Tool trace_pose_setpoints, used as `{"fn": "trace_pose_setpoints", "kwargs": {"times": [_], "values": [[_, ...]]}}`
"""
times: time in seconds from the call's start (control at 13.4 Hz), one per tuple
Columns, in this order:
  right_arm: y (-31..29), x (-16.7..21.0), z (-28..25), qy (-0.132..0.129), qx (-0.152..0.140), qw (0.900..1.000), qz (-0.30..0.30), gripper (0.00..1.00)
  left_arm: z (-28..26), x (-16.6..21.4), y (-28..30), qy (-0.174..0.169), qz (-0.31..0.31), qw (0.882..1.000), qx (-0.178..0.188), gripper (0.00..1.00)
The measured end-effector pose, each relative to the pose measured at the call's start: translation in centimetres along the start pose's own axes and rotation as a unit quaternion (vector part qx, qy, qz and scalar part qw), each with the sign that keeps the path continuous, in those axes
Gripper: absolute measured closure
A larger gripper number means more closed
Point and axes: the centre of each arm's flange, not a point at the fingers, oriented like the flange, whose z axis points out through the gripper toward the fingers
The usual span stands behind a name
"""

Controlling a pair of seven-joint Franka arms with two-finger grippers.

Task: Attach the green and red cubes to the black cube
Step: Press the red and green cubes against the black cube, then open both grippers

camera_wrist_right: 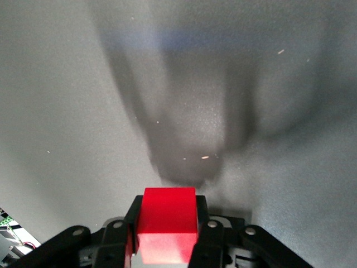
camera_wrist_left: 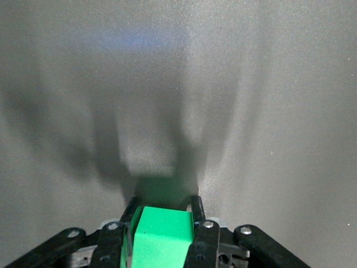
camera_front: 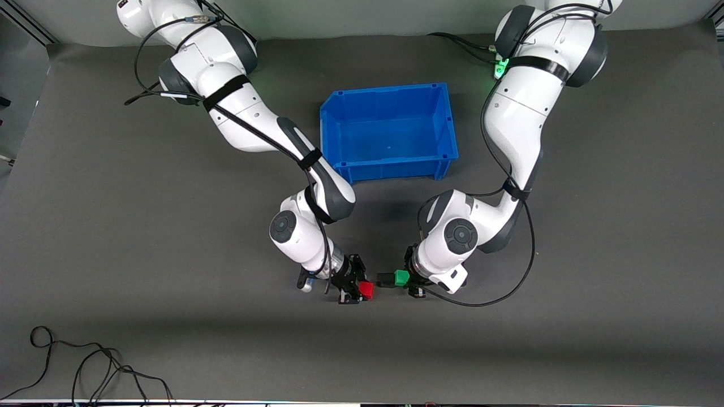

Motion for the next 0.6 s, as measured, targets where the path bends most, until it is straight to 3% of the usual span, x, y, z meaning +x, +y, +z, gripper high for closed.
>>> {"fn": "trace_pose_setpoints", "kwargs": {"times": [0.6], "values": [[2.0,-1.7,0.8,0.004,-0.007,1.0,-0.027,0.6,0.0,0.2,0.1,0.002,-0.001,1.0,-0.001,0.6]]}}
